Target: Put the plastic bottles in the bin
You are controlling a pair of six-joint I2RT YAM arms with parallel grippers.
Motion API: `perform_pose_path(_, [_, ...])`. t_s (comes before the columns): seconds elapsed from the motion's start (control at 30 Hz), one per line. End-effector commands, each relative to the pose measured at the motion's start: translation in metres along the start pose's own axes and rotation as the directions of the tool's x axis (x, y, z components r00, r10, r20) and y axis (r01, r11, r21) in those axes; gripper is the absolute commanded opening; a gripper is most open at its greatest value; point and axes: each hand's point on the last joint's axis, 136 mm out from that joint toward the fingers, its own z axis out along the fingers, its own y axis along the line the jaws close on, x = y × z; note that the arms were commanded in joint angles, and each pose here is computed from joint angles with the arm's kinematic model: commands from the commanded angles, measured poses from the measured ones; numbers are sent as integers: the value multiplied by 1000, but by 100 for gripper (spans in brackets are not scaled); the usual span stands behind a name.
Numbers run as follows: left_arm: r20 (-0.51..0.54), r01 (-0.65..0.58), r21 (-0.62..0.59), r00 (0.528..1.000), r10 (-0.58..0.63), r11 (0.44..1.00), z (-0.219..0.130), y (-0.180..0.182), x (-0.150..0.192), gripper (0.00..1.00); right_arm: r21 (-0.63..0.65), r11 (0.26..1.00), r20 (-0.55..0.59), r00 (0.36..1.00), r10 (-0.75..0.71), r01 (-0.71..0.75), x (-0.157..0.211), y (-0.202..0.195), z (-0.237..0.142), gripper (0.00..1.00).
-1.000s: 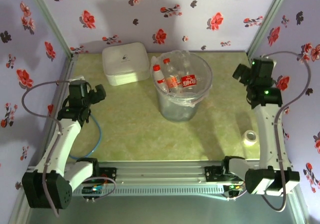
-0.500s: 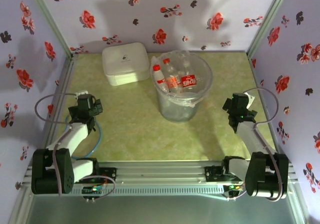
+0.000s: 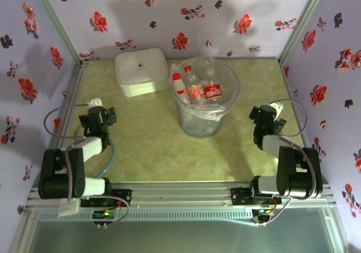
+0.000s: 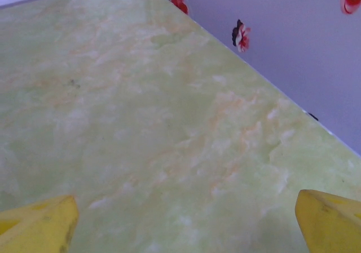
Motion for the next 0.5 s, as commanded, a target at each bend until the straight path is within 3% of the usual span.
perform_pose_path(0.0, [68,-30,26,997,28,999,4,-5,-24,100,-14,999,89,996,-27,28,-19,7,-1,99])
perform_pose_path(0.23, [165,-4,161,986,-23,987,-7,-24,-29,100,-51,993,135,986,-100,108,-19,28,-14,99])
perform_pose_path(0.47, [138,-14,181,990,-11,983,13,-37,-15,100,-116,989,186,980,-71,93,-12,53,0,99])
